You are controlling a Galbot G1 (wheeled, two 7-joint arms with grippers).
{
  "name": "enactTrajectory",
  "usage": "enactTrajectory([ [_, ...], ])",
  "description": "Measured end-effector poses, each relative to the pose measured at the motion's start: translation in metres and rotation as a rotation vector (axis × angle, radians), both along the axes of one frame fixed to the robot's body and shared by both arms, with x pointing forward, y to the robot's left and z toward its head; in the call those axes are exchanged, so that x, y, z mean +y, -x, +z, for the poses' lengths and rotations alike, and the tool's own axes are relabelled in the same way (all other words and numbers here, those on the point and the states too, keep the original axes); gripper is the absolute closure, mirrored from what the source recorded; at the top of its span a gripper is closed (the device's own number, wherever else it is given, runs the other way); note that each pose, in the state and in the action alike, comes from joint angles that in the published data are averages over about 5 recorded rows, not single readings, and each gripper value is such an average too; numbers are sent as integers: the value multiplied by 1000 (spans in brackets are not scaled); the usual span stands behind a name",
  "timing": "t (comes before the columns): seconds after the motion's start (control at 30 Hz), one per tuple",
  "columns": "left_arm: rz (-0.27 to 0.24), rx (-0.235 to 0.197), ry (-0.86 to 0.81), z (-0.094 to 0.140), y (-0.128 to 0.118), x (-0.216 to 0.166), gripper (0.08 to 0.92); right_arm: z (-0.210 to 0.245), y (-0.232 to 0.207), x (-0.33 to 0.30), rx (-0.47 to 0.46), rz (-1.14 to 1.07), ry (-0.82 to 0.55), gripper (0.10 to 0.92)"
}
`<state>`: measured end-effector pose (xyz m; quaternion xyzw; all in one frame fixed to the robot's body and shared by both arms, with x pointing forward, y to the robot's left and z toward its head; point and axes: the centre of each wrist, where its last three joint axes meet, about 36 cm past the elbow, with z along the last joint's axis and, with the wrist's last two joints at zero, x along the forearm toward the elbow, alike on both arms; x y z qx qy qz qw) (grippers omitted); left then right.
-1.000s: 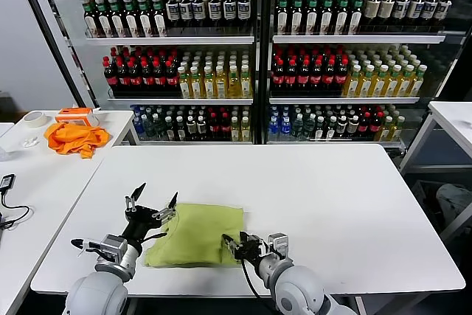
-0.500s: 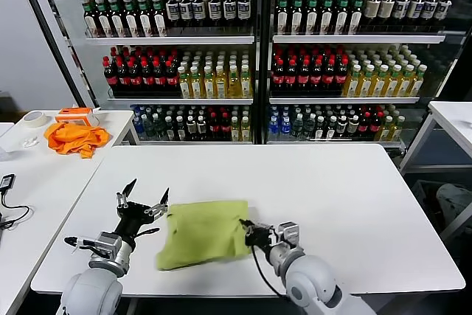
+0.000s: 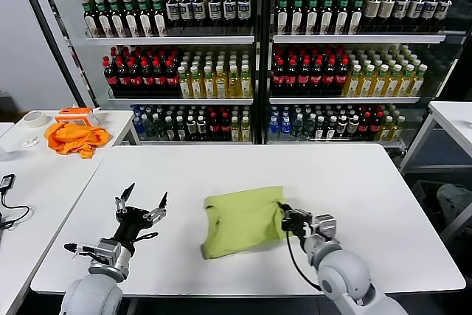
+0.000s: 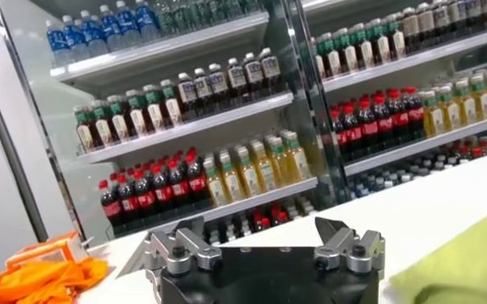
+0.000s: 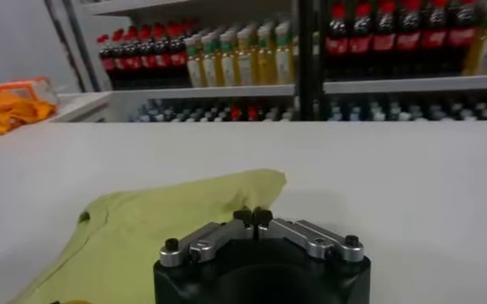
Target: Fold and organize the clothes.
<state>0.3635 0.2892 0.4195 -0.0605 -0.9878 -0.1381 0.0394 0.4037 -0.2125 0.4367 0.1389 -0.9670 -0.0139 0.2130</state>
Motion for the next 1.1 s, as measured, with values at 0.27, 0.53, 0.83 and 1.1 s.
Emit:
enactTrajectory([
  [0.27,-31,-13,5,-4,-1,-2,177,-11,13,-20,3,-69,75,917],
  [0.53,-45,-15,10,-7,-4,-3,177,-16,23,-29,-6,-108,150,879],
  [0.83,-62,-27,34,-11,-7,-5,177,-5,30,-40,-91,-129,213,626],
  [1.1,-91,-51,45,-13,-10,-11,177,11,28,-60,-192,-162,253,409],
])
